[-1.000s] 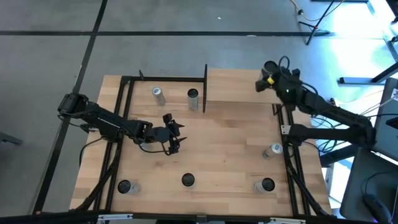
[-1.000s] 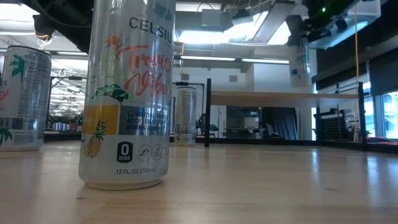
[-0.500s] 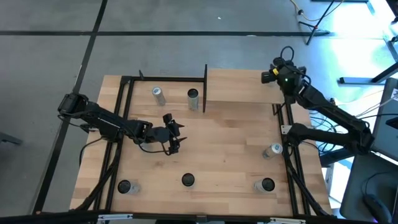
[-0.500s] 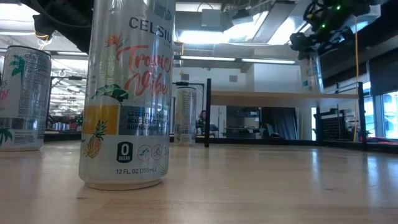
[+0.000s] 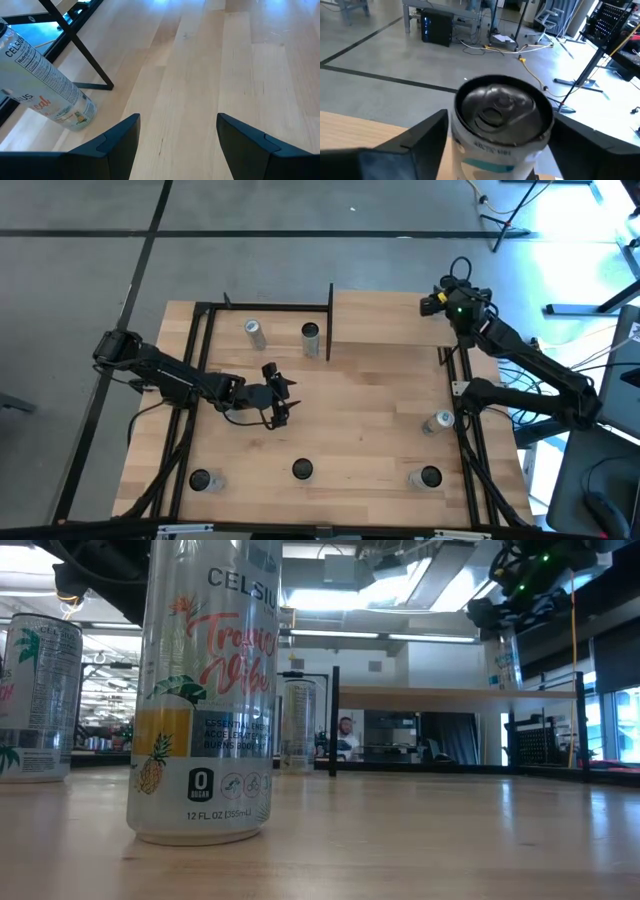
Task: Place canned beverage on shelf
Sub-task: Put the top white and blue soda can on the shelf, then put the white and blue soda can on the shelf aligned with the other white and blue soda can
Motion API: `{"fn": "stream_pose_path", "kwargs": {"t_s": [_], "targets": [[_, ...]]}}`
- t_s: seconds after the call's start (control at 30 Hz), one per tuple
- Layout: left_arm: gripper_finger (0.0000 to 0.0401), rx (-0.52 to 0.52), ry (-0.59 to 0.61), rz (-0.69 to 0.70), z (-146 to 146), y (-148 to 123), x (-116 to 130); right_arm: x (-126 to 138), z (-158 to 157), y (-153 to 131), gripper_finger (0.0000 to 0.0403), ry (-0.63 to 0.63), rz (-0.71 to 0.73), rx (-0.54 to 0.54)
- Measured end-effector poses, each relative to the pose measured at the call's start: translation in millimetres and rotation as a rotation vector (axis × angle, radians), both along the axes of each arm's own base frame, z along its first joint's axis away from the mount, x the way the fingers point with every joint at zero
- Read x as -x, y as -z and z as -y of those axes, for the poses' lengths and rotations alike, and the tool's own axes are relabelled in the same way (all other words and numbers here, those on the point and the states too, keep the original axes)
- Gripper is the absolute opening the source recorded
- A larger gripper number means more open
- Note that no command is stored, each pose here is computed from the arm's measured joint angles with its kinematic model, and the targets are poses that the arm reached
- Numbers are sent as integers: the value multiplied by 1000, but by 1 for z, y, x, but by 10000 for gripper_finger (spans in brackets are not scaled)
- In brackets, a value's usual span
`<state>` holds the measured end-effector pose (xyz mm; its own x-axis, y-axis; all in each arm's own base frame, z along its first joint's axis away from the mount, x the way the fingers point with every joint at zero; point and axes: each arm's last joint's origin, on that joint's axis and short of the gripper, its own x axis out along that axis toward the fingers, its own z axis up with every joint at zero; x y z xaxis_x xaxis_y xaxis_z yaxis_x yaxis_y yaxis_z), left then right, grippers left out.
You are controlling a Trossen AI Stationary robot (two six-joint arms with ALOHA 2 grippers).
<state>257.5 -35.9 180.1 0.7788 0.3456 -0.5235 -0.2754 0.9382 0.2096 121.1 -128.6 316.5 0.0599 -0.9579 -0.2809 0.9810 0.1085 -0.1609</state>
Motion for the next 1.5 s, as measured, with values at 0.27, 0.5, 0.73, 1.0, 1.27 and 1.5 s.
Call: {"fn": "stream_pose_path", "kwargs": {"t_s": [0.27, 0.5, 0.73, 1.0, 1.27, 1.5], "targets": [[247, 0, -1, 0, 0, 0, 0, 9, -8, -12, 343, -13, 5, 48], [247, -2, -2, 0, 0, 0, 0, 12, -15, -36, 340, -151, 35, 5], [247, -5, 1, -1, 0, 0, 0, -3, -50, -48, 340, -532, 85, -163], [247, -2, 9, 2, 0, 0, 0, -26, -113, -42, 339, -957, 44, -313], [247, 99, 142, 23, 5, -2, -3, -36, -169, -45, 339, -1096, -124, -494], [247, 112, 220, 33, 22, -3, -1, -47, -213, -42, 339, -1086, -230, -742]]}}
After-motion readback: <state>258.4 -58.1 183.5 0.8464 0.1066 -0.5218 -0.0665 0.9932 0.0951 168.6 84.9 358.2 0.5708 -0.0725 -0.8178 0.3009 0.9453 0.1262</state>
